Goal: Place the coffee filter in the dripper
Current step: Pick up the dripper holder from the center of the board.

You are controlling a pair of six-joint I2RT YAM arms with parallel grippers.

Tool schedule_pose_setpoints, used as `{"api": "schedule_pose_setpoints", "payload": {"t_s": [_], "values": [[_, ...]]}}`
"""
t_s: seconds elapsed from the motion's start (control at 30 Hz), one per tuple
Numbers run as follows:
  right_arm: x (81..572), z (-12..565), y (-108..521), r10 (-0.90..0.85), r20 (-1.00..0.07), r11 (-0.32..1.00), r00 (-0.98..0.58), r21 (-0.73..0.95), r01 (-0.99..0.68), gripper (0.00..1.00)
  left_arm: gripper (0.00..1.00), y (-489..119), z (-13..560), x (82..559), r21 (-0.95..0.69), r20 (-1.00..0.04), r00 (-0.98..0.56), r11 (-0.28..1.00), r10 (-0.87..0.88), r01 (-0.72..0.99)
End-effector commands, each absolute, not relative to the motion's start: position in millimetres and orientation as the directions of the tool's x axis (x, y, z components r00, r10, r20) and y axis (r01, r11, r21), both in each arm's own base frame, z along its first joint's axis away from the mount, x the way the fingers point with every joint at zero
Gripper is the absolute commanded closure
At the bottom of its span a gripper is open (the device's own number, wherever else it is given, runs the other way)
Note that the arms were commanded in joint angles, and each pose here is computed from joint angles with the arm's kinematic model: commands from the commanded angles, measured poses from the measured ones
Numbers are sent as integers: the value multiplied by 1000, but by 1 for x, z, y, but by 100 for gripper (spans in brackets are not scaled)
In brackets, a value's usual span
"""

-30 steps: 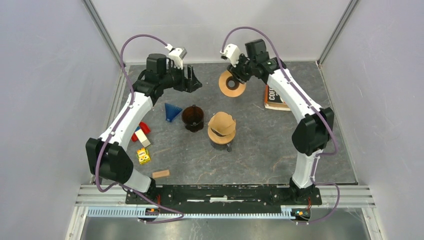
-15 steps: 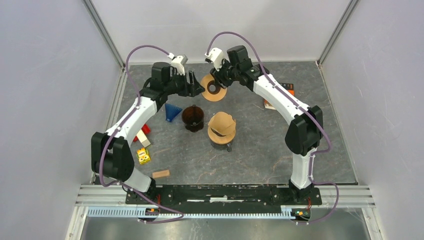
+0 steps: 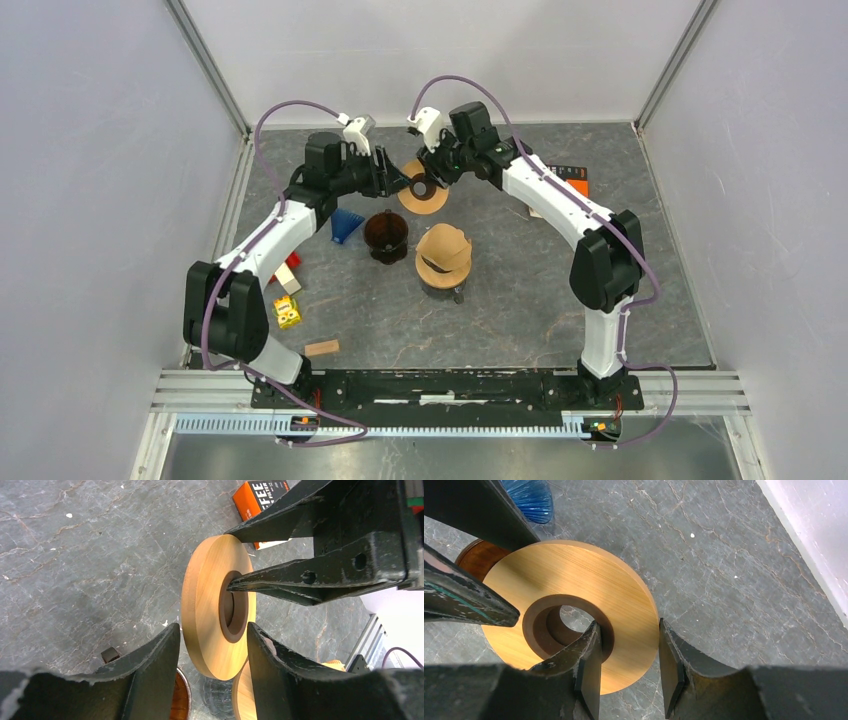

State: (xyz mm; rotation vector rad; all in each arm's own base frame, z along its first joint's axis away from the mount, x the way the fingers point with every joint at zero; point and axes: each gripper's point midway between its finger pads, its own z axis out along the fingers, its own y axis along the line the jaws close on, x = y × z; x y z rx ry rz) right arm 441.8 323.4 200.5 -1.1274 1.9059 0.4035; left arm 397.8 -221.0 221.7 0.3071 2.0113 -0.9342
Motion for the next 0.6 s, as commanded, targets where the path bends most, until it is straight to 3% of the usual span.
{"api": "schedule_pose_setpoints", "payload": {"t_s": [0.0,0.4,0.53,0.57], "values": [[436,247,331,-472,-870,538,-145,-154,-829,90,42,-226,233,397,-515,-811,-561,658,-166,549],[428,247,335,-446,-883,516,-144,-122,-848,90,74,-235,231,387,-594,-774,-592,581,-224,557],[426,246,336,-446,-883,513,-146,-119,-850,87,97,-232,232,385,-618,-760,-598,564,-254,547],[426,246,336,-448,-882,512,-146,-119,-851,85,98,-229,233,384,-625,-757,-597,563,-266,541]]}}
